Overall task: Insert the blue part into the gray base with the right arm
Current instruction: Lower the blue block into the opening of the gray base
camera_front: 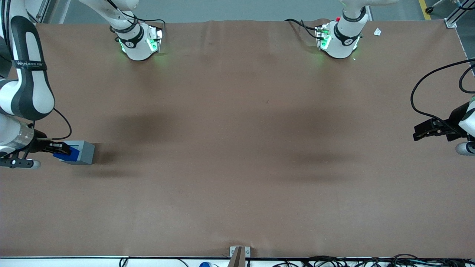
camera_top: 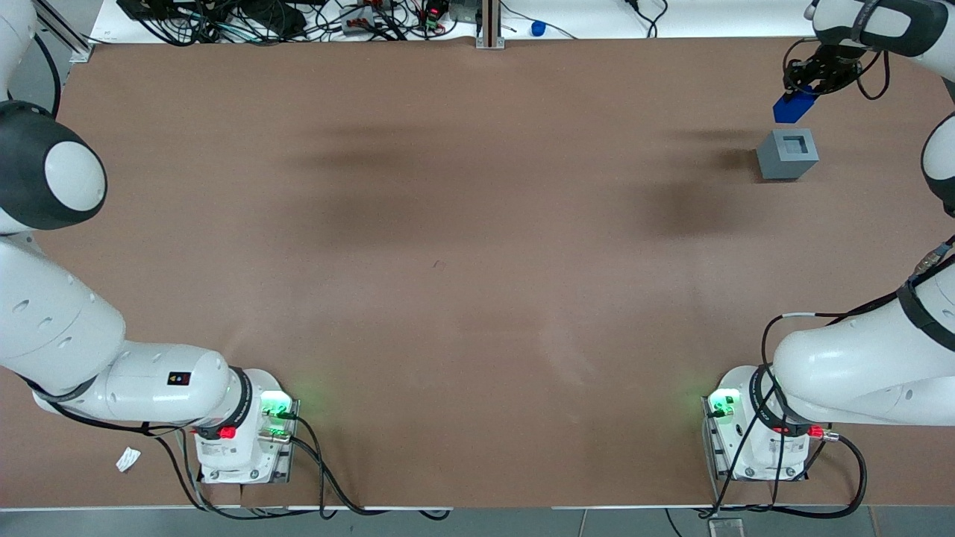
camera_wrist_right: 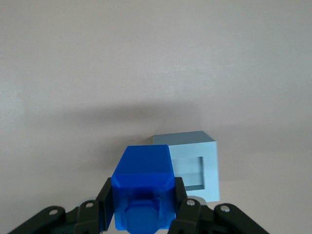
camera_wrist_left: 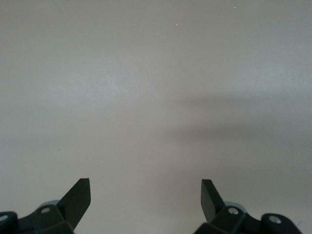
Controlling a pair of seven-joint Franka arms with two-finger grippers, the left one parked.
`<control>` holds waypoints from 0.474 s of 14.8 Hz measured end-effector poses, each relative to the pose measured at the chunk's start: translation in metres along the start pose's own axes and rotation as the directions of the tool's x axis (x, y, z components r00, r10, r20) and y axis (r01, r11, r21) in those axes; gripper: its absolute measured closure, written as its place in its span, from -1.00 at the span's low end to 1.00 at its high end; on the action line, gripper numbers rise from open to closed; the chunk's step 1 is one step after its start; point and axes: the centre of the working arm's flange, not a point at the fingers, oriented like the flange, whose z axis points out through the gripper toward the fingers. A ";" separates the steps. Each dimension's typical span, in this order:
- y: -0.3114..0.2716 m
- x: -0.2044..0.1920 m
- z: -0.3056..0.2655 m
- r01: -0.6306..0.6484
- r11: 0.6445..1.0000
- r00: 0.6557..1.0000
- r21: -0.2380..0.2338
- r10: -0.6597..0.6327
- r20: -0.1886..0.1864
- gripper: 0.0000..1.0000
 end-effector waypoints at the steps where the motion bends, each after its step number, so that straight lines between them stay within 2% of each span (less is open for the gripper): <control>1: 0.007 -0.001 0.001 0.007 1.000 1.000 -0.001 -0.007 -0.005 -0.02; 7: 0.033 -0.012 0.011 0.036 0.999 0.999 0.003 -0.036 0.015 -0.02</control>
